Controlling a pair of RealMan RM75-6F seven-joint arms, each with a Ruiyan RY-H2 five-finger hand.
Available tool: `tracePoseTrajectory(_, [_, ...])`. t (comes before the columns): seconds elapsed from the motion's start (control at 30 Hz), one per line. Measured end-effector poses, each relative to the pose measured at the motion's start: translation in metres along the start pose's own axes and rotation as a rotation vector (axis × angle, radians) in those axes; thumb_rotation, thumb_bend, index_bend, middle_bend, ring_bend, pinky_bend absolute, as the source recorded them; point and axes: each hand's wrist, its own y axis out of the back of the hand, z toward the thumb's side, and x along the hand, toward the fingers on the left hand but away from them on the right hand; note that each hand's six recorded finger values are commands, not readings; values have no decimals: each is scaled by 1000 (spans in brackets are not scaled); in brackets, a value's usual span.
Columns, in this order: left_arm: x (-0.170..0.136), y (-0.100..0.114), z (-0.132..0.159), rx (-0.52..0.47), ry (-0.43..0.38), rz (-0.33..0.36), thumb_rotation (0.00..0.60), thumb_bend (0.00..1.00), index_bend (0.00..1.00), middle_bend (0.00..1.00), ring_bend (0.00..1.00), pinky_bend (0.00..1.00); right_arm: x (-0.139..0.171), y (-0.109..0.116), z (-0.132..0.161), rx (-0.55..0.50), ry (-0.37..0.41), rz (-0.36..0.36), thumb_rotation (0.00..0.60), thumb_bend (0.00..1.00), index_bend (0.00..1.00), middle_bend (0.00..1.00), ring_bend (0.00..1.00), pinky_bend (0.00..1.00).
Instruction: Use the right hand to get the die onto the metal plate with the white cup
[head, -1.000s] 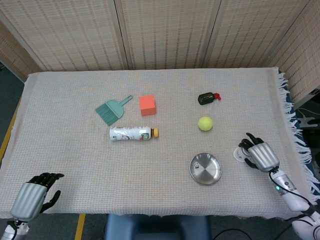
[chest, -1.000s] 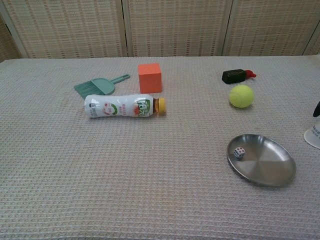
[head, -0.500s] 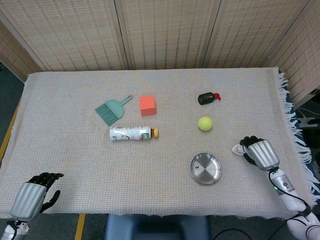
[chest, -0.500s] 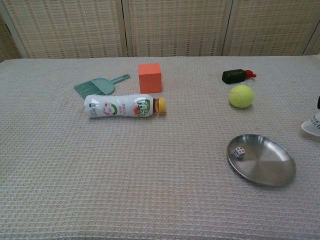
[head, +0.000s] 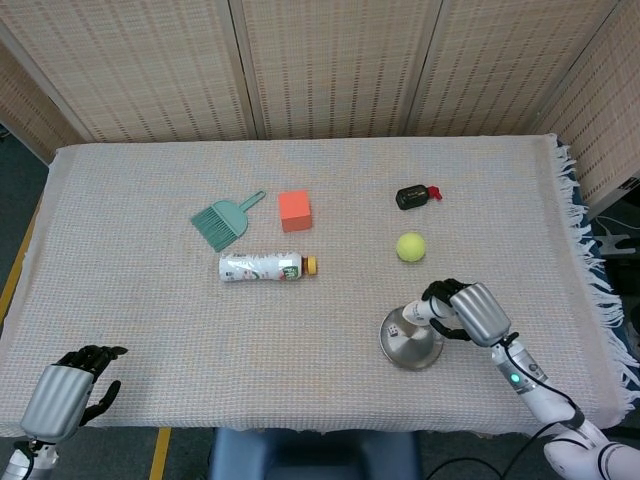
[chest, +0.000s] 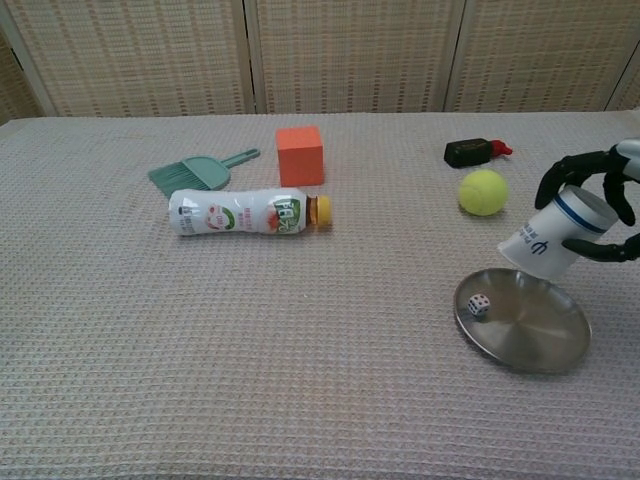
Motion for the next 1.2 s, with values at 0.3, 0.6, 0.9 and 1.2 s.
tracePoseTrajectory(0.3, [0, 1, 0, -5, 3, -3, 600, 361, 304, 386, 332, 492, -14, -13, 29, 32, 50, 106, 600, 281, 598, 499, 380, 671])
tracePoseTrajectory(0.6, [0, 1, -2, -11, 7, -4, 600, 361, 304, 387, 331, 492, -23, -32, 34, 64, 49, 157, 600, 281, 598, 499, 380, 671])
tracePoseTrajectory(0.9, [0, 1, -3, -15, 13, -8, 600, 361, 304, 389, 331, 493, -27, -38, 39, 92, 59, 174, 600, 281, 598, 499, 380, 672])
tracePoseTrajectory(1.2, [0, 2, -2, -15, 12, -6, 600, 360, 304, 389, 332, 494, -33, -39, 40, 178, 63, 229, 600, 281, 591, 499, 381, 672])
